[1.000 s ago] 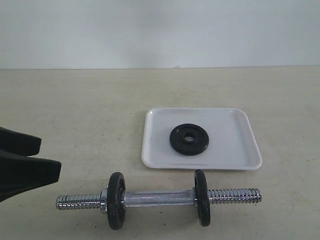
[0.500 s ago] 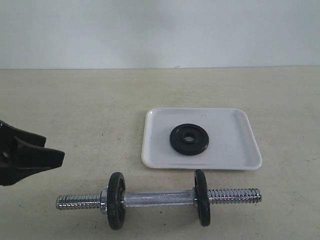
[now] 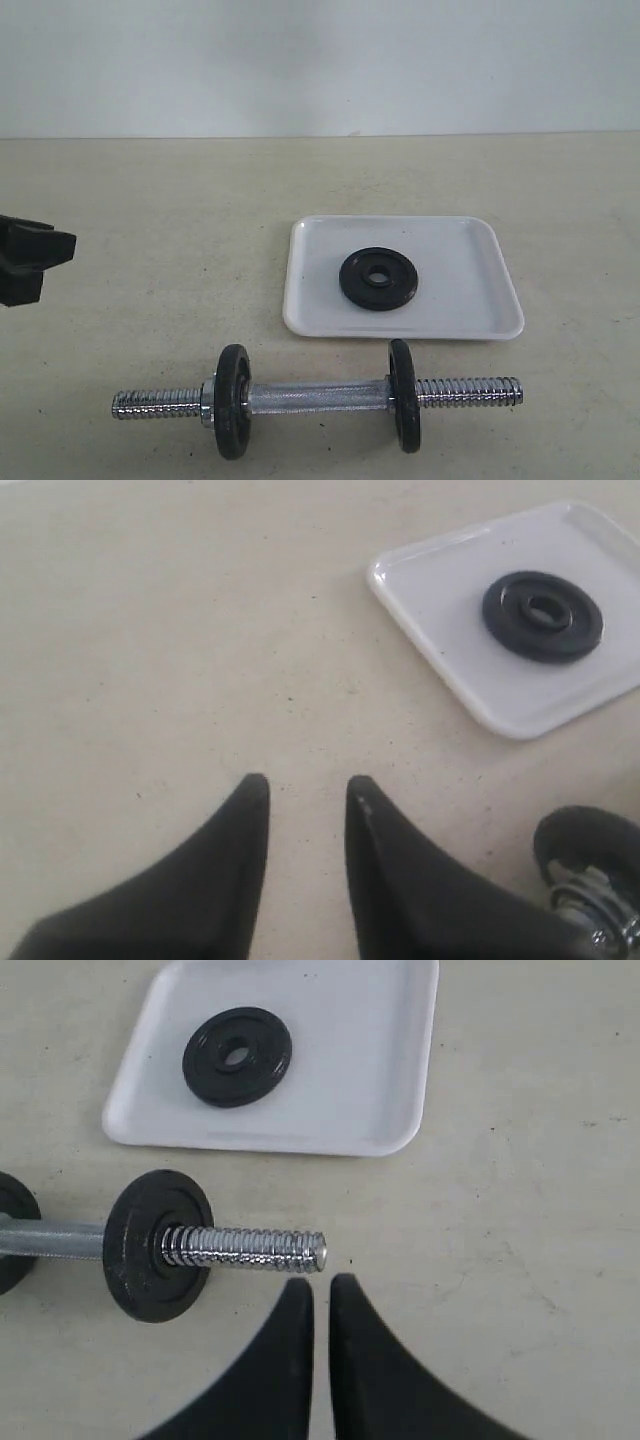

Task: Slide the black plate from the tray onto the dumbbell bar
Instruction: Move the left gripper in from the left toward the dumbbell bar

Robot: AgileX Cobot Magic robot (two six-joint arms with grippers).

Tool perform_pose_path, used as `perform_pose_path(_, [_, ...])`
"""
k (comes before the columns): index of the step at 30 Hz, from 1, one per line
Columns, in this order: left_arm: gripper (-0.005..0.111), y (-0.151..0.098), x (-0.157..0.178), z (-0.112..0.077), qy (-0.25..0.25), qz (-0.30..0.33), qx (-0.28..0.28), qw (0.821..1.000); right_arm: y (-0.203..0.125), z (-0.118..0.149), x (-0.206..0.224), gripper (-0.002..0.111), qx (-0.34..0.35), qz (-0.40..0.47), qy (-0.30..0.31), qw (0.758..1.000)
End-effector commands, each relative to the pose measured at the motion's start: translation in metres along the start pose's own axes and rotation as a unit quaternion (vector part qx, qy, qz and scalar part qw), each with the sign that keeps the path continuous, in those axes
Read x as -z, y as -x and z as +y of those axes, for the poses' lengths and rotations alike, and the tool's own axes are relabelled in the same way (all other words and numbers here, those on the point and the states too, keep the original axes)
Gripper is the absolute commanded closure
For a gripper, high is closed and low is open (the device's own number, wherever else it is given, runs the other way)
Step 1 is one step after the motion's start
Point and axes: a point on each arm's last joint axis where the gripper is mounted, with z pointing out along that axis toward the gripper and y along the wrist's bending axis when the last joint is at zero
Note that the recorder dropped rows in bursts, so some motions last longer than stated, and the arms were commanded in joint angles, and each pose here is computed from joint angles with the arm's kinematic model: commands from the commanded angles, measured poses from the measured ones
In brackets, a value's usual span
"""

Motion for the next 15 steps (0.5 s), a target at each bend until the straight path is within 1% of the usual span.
perform_pose_path(1, [0.084, 0.0, 0.0, -0.008, -0.043, 0.001, -0.175, 0.984, 0.002, 0.004, -0.002, 0.107, 0.016, -0.021, 0.024, 0.999])
perform_pose_path(2, [0.084, 0.0, 0.0, -0.009, -0.05, 0.0, -0.195, 0.98, 0.002, 0.005, -0.002, 0.107, 0.022, -0.022, 0.029, 0.999])
perform_pose_path(3, [0.084, -0.002, 0.0, -0.011, -0.066, 0.002, -0.236, 0.97, 0.003, 0.005, -0.002, 0.107, 0.029, -0.023, 0.033, 0.999])
perform_pose_path(4, [0.084, -0.003, 0.0, -0.013, -0.078, 0.005, -0.261, 0.962, 0.003, 0.005, -0.002, 0.107, 0.029, -0.025, 0.032, 0.999])
perform_pose_path(5, [0.084, -0.005, 0.001, -0.018, -0.106, 0.005, -0.298, 0.949, 0.003, 0.005, -0.002, 0.107, 0.029, -0.027, 0.032, 0.999])
perform_pose_path(7, [0.084, -0.009, 0.003, -0.022, -0.135, 0.014, -0.32, 0.938, 0.004, 0.005, -0.002, 0.107, 0.029, -0.03, 0.031, 0.999])
perform_pose_path(8, [0.084, -0.01, 0.003, -0.023, -0.142, 0.016, -0.325, 0.935, 0.004, 0.005, -0.002, 0.107, 0.029, -0.03, 0.031, 0.999])
perform_pose_path(10, [0.084, -0.01, 0.001, -0.034, -0.17, 0.017, -0.348, 0.922, 0.004, 0.005, -0.002, 0.107, 0.029, -0.032, 0.03, 0.999])
perform_pose_path(12, [0.084, -0.011, -0.002, -0.047, -0.184, 0.025, -0.383, 0.905, 0.004, 0.005, -0.002, 0.107, 0.029, -0.032, 0.03, 0.999])
perform_pose_path(15, [0.084, -0.009, -0.006, -0.063, -0.2, 0.021, -0.407, 0.891, 0.004, 0.005, -0.002, 0.107, 0.029, -0.032, 0.03, 0.999])
